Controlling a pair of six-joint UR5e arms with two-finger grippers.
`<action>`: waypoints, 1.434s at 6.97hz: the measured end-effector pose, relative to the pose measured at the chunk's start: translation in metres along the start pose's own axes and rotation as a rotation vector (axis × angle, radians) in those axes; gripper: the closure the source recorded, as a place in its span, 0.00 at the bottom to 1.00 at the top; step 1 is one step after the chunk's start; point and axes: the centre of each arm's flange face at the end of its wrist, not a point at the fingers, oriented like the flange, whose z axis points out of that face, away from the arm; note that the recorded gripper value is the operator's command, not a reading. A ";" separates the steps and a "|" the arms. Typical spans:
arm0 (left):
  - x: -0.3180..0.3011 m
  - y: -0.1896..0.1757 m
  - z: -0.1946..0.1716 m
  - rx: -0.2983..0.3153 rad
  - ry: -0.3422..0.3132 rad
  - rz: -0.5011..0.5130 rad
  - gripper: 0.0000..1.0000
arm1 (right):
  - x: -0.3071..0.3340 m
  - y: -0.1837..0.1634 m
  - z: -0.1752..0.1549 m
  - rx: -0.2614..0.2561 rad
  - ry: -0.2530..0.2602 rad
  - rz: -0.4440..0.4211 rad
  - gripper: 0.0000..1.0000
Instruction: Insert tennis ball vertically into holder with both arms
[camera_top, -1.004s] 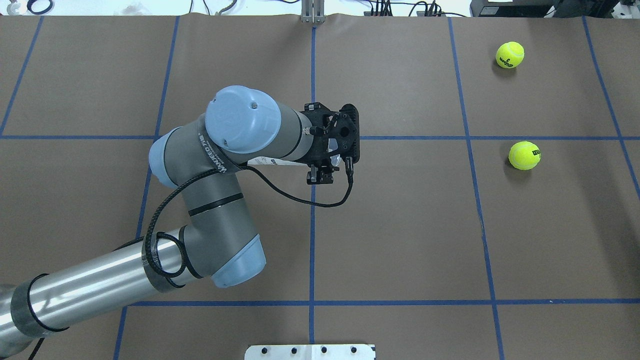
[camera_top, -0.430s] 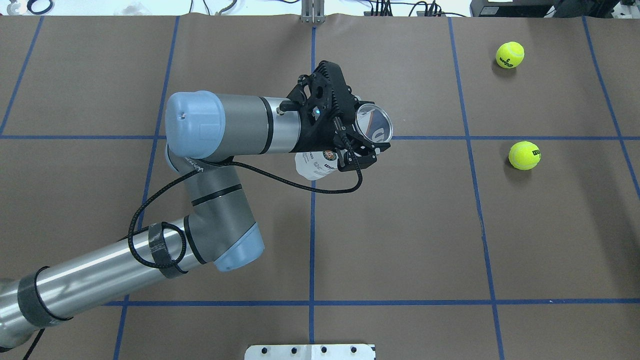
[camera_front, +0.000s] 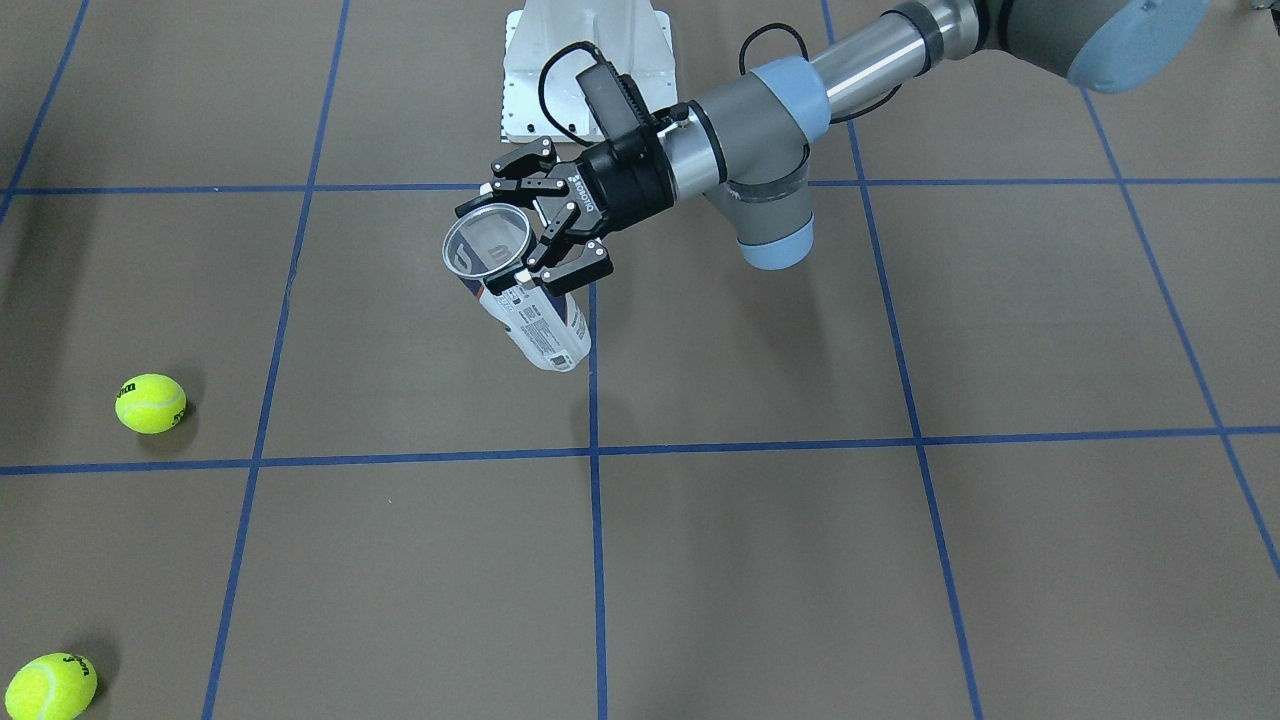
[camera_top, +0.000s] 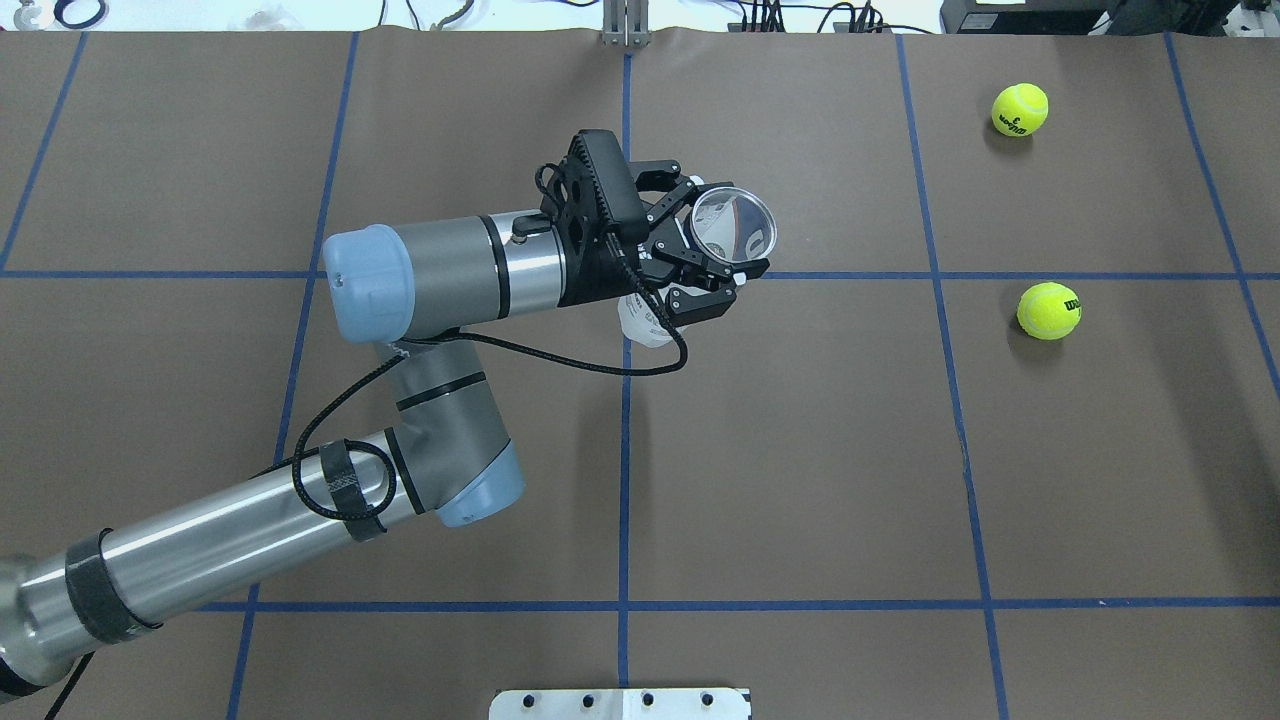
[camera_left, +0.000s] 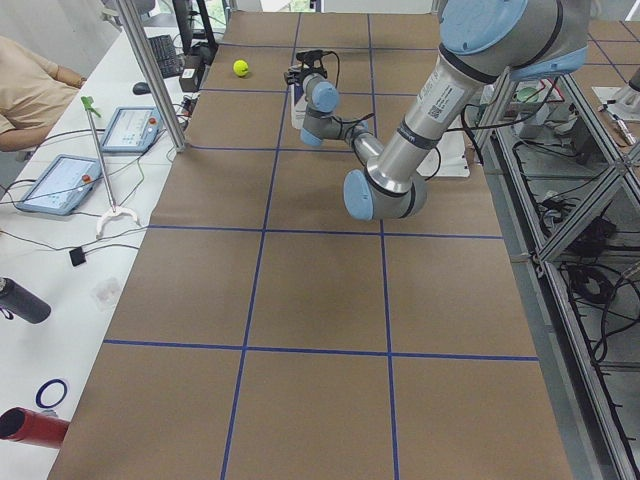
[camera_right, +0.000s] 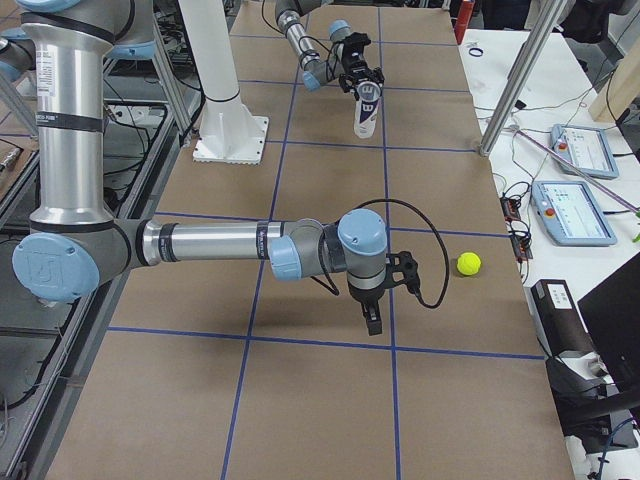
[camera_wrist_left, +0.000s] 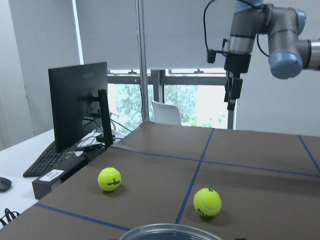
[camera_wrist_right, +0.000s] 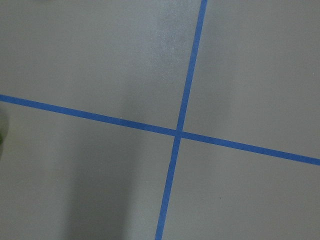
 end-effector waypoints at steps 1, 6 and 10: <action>-0.004 0.001 -0.005 0.056 -0.020 -0.015 0.21 | -0.001 0.000 -0.001 0.001 -0.001 -0.001 0.00; -0.035 0.084 -0.029 0.149 -0.104 -0.229 0.21 | -0.003 -0.001 -0.003 0.006 -0.001 -0.004 0.00; -0.040 0.104 -0.034 0.145 -0.122 -0.254 0.21 | -0.003 -0.004 -0.003 0.007 -0.002 -0.005 0.00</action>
